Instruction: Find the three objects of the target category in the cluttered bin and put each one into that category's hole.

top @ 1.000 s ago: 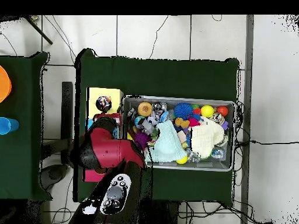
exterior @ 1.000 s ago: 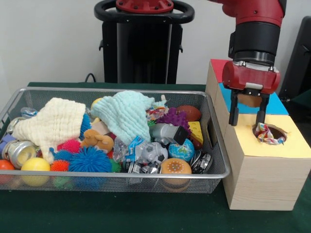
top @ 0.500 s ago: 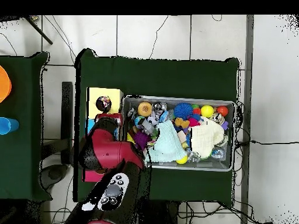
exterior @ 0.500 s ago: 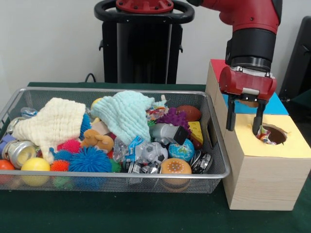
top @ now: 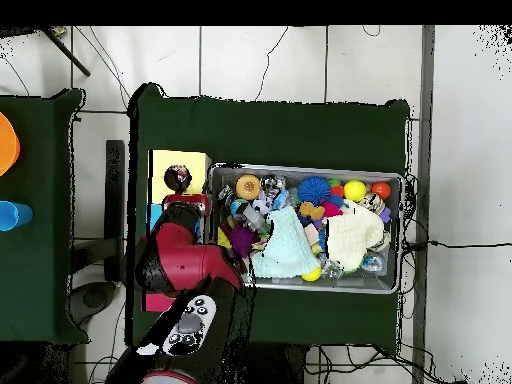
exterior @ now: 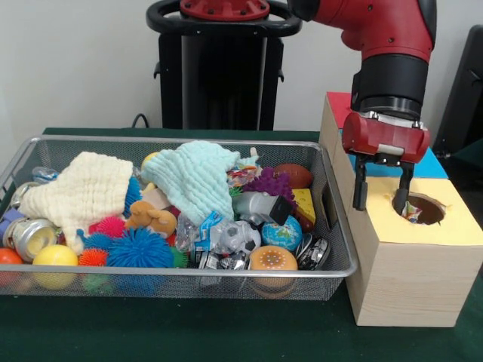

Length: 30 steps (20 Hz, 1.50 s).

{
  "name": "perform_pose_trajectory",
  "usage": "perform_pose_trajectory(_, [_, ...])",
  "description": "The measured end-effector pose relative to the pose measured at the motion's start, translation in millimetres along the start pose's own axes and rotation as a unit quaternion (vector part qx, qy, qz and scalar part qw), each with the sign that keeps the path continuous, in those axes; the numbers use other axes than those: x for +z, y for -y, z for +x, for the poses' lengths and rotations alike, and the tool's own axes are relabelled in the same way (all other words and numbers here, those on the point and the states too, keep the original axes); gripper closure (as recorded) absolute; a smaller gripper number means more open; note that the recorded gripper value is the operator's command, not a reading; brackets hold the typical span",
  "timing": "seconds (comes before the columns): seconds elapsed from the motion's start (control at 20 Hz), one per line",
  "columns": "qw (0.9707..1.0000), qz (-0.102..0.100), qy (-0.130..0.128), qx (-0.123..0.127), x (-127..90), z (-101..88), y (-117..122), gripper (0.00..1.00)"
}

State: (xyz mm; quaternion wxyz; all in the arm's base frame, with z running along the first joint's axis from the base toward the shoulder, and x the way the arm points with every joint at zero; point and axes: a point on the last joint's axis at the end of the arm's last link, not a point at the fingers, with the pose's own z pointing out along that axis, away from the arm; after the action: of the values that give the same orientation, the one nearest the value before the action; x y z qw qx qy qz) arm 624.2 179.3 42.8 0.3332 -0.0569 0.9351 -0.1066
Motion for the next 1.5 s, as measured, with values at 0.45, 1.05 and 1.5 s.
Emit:
perform_pose_trajectory(0.45, [0.9988, -0.024, -0.02, 0.038, 4, -2.2, 9, 0.0])
perform_pose_trajectory(1.05, [0.9932, -0.05, -0.078, 0.07, -5, -12.9, 17, 0.0])
perform_pose_trajectory(1.5, [0.9781, -0.078, -0.165, 0.1, -43, -23.8, 32, 0.0])
